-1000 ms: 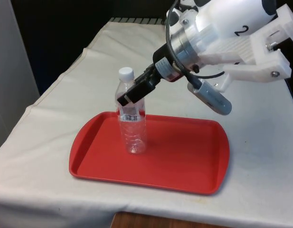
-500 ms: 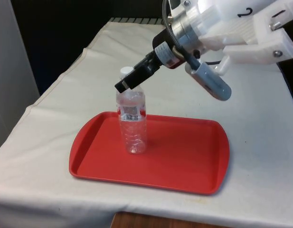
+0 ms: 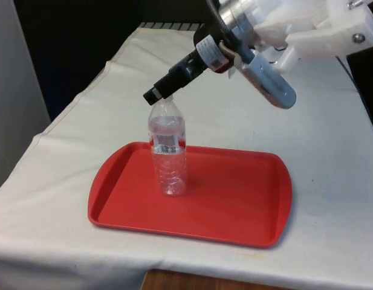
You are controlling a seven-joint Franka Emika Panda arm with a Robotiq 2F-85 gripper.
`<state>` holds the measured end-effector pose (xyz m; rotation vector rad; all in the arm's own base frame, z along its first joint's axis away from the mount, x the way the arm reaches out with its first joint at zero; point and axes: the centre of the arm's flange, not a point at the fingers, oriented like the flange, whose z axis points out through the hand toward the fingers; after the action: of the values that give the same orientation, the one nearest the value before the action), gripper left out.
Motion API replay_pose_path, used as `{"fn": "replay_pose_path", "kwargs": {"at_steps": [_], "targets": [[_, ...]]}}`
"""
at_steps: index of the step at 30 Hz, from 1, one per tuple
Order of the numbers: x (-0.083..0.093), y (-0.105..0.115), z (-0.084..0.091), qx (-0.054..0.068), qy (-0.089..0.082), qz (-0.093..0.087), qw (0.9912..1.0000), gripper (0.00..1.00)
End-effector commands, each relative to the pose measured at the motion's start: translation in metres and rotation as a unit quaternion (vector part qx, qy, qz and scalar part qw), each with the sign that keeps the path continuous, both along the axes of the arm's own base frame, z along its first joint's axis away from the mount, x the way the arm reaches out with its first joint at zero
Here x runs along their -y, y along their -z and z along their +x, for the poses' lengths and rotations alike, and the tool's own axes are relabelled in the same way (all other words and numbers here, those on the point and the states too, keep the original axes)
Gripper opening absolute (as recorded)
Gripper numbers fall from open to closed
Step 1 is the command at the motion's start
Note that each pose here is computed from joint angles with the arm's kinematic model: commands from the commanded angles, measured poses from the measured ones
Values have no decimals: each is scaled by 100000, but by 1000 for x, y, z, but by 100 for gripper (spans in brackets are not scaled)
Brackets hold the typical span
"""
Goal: Place the bottle upright on the tray.
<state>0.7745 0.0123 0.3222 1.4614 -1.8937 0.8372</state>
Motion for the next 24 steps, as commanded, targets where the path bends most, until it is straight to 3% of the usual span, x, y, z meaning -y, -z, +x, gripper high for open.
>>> {"fn": "replay_pose_path", "kwargs": {"at_steps": [1, 3, 11, 12, 13, 19, 20, 21, 24], "targets": [[0, -5, 0, 360, 4, 569, 99998, 100], [0, -3, 0, 198, 69, 10, 100000, 100], [2, -19, 1, 1589, 359, 1575, 99974, 100], [2, -16, 0, 1080, 401, 610, 99991, 100], [2, -20, 1, 1683, 432, 1694, 99971, 100], [7, -29, 1, 2472, 842, 2852, 99925, 100], [7, -26, 0, 1936, 1032, 1864, 99959, 100], [9, -30, 1, 2600, 939, 3027, 99916, 100], [11, -32, 1, 2845, 1110, 3585, 99889, 100]]}}
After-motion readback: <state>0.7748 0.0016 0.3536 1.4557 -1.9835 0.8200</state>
